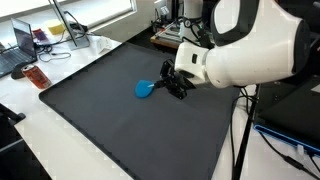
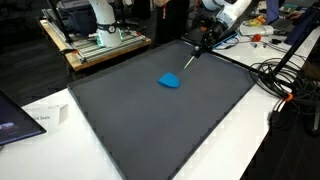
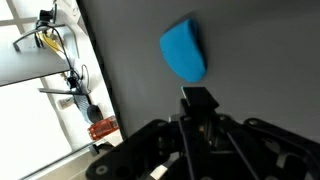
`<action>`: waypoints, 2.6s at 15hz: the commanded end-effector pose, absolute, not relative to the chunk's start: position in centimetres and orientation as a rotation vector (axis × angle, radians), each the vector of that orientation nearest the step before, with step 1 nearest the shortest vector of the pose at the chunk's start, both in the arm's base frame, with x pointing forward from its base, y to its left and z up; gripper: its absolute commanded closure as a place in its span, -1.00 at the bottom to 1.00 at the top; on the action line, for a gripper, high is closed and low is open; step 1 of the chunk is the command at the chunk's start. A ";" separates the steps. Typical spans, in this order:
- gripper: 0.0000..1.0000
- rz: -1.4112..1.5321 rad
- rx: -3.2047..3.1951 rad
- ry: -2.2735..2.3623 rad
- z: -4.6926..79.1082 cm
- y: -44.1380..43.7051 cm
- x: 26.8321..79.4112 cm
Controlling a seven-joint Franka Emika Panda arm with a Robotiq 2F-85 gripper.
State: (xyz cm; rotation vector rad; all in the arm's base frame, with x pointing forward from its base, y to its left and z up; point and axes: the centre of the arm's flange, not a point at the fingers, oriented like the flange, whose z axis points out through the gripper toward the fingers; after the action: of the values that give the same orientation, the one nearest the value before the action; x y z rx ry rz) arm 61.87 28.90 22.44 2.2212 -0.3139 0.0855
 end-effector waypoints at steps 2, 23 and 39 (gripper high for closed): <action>0.94 0.134 2.089 -0.350 21.2 30.5 63.5; 0.94 -0.045 2.283 -0.288 29.3 27.5 65.0; 0.94 -0.260 2.723 -0.008 40.1 14.6 66.1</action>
State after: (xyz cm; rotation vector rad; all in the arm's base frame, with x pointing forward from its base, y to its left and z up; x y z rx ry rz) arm 68.46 17.80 38.55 2.6088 -0.1107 -0.2088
